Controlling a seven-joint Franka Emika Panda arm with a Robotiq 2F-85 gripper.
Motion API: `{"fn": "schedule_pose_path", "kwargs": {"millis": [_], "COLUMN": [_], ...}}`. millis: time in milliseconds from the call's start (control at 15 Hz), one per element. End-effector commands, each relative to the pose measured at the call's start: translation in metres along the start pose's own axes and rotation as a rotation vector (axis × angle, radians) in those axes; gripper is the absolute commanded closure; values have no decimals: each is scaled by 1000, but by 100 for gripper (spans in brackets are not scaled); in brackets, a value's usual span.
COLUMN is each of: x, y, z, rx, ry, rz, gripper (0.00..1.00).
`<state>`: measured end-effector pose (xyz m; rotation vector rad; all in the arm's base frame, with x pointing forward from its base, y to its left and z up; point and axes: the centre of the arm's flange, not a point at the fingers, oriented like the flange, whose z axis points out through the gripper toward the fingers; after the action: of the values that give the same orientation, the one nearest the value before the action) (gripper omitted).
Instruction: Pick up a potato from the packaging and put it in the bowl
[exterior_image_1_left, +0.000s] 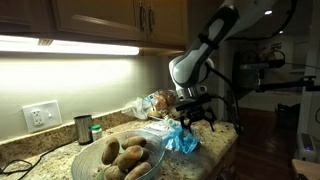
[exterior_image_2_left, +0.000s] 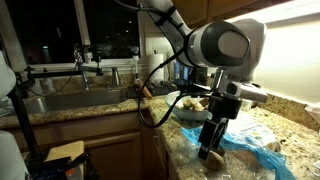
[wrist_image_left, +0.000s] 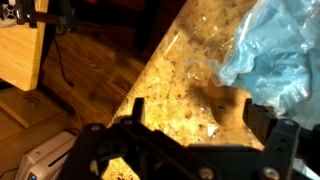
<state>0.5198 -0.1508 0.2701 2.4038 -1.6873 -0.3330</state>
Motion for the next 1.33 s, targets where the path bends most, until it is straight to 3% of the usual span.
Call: {"fn": "schedule_pose_path", "kwargs": {"millis": [0, 1267], "x": [-2, 4], "y": [1, -18], "z": [10, 31], "rx": [1, 6], "ry": [7, 13], "rz": [5, -11], "gripper": [0, 0]}}
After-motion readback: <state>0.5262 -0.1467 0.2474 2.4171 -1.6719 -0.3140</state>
